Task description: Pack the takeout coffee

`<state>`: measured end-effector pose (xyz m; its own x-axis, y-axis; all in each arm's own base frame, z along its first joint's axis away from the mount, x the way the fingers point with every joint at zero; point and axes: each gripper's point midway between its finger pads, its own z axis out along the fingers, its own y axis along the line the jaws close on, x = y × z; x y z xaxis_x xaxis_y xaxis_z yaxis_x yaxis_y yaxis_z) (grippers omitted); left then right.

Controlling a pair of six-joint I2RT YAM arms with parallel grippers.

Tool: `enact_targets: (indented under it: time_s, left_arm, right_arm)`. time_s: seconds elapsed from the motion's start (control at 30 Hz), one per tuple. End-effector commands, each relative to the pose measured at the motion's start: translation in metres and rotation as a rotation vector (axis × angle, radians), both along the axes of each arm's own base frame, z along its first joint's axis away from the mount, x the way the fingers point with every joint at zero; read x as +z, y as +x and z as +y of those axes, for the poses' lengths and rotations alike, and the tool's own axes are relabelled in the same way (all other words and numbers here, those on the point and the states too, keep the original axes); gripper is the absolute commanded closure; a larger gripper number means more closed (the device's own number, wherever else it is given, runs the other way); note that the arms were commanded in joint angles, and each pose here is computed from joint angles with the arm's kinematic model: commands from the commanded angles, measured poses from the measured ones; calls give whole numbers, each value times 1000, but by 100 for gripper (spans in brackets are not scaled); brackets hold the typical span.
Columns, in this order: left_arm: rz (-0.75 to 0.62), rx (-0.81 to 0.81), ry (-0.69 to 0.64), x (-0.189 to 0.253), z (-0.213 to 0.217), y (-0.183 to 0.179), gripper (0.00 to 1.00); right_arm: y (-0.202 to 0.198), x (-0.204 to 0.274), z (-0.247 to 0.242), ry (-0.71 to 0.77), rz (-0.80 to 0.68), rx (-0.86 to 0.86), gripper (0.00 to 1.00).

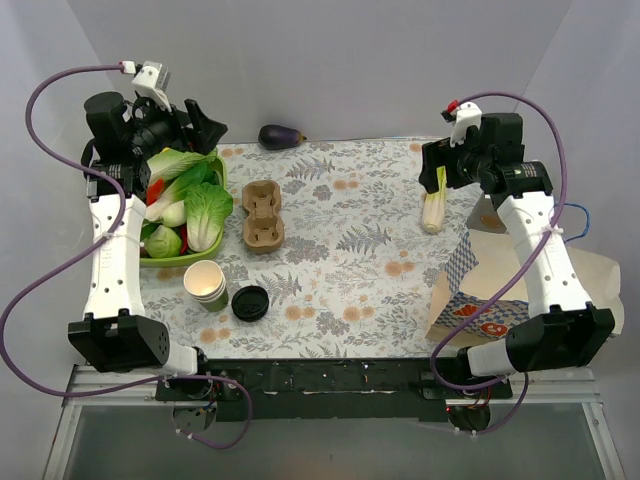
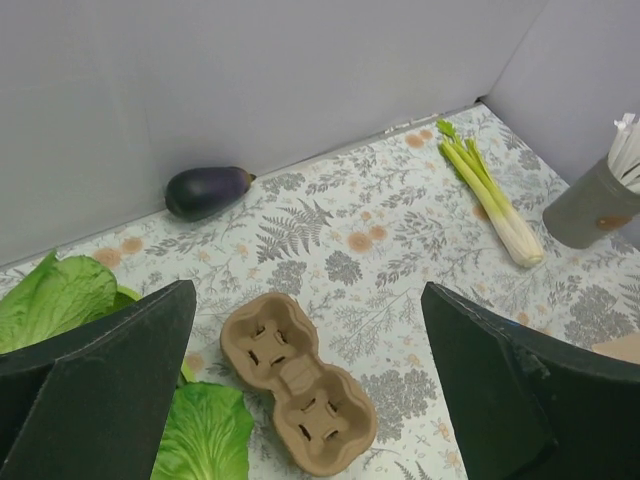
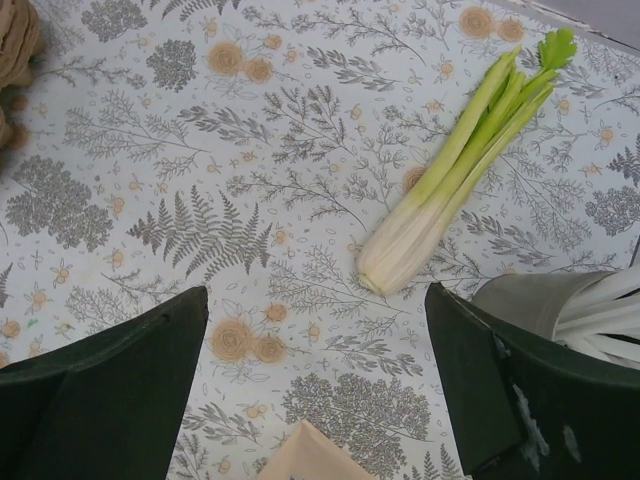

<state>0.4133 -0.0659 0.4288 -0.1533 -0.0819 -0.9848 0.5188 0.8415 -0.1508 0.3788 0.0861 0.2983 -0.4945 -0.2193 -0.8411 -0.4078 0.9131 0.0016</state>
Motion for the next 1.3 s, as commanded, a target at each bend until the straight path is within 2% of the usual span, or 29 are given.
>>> enact_targets:
  time_s: [0.0, 0.03, 0.07, 0.1, 0.13, 0.2, 0.23, 0.33, 0.43, 0.6, 0.77, 0.87, 1.0, 1.27]
  left_arm:
    - [33, -88, 54, -14, -10, -16, 2]
    - [77, -109, 70, -24, -11, -24, 2]
    - [85, -126, 101, -27, -11, -29, 2]
    - [56, -137, 163, -24, -9, -33, 2]
    - [124, -156, 184, -38, -9, -45, 2]
    - [129, -181, 273, -42, -5, -55, 2]
    - [211, -199, 285, -57, -5, -70, 2]
    - [341, -189, 386, -88, 10, -94, 5]
    - [480, -186, 469, -122, 24, -120, 14]
    - [586, -170, 455, -149, 25, -148, 20]
    - [661, -149, 494, -176, 34, -165, 26]
    - [723, -132, 544, -196, 44, -172, 29]
    - [832, -120, 583, -226, 55, -185, 35]
    - [897, -88, 650, -240, 71, -187, 37]
  right_arm:
    - [-3, 22, 13, -13, -77, 141, 3]
    - [-10, 20, 19, -21, -63, 200, 3]
    - [-14, 21, 24, -62, -78, 293, 2]
    - [-23, 30, 41, -40, -94, 390, 2]
    - [-29, 29, 47, -43, -83, 427, 3]
    - [-43, 21, 67, -71, -47, 495, 3]
    - [-51, 16, 75, -79, -25, 528, 4]
    - [-85, -10, 108, -122, 20, 662, 10]
    - [-120, -33, 126, -162, 60, 782, 18]
    - [-169, -86, 119, -163, 250, 907, 38]
    - [-188, -112, 90, -254, 304, 875, 57]
    - [-193, -127, 71, -293, 331, 819, 59]
    - [-193, -136, 50, -243, 384, 706, 62]
    - [-202, -152, 32, -251, 420, 658, 63]
